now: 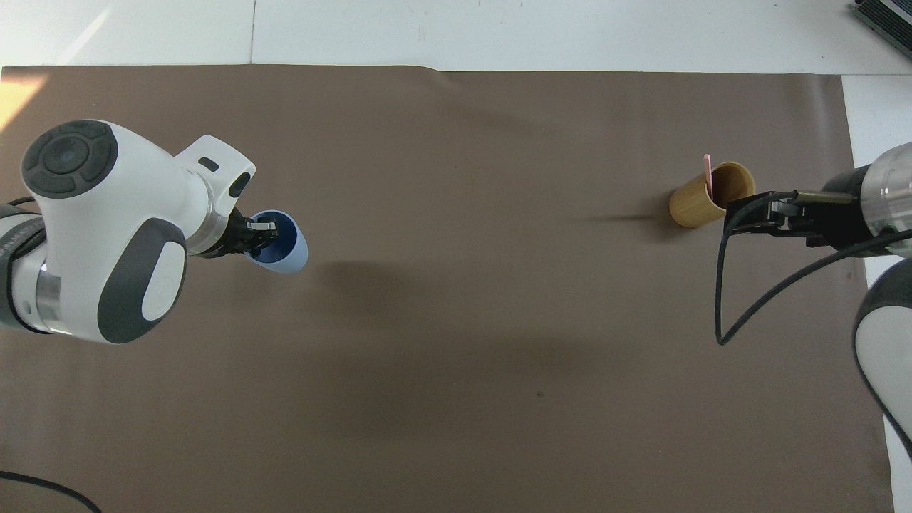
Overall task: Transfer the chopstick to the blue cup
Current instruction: 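Slide the blue cup toward center while the right gripper grasps the chopstick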
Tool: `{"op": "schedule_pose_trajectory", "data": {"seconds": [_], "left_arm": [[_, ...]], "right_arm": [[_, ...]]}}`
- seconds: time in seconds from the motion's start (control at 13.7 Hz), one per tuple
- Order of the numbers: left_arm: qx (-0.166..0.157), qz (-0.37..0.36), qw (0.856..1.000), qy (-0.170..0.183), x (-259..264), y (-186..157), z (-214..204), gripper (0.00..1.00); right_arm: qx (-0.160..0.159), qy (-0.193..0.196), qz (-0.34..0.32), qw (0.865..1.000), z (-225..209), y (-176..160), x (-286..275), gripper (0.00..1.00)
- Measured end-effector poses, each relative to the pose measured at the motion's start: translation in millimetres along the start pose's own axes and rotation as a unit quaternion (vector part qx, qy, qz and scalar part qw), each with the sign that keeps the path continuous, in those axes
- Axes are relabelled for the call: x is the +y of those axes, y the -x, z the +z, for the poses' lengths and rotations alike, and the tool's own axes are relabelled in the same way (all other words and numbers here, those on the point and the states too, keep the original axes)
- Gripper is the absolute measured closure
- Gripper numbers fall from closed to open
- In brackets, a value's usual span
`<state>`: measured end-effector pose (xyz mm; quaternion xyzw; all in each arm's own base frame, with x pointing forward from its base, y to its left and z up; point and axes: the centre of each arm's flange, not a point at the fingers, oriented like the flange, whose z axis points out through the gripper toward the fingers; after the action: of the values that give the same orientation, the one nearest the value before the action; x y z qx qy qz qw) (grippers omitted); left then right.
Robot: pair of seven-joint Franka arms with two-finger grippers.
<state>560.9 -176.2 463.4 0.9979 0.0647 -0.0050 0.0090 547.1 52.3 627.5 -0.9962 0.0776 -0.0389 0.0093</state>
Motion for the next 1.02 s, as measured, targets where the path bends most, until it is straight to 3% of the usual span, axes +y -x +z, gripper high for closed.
{"op": "schedule_pose_trajectory", "data": {"seconds": [0.22,0.51,0.73,1.02], "left_arm": [[0.005,-0.002,1.000,0.004,68,34,-5,0.95],[0.028,0.009,0.999,0.017,155,78,10,0.95],[0.037,0.044,0.998,0.008,205,91,39,0.95],[0.045,0.056,0.997,0.015,231,87,62,0.95]], "right_arm": [[0.010,0.008,-0.001,1.000,1,-4,2,0.00],[0.025,0.054,-0.022,0.998,27,-27,15,0.00],[0.037,0.092,-0.054,0.994,65,-54,23,0.00],[0.039,0.102,-0.081,0.991,130,-85,13,0.02]]}}
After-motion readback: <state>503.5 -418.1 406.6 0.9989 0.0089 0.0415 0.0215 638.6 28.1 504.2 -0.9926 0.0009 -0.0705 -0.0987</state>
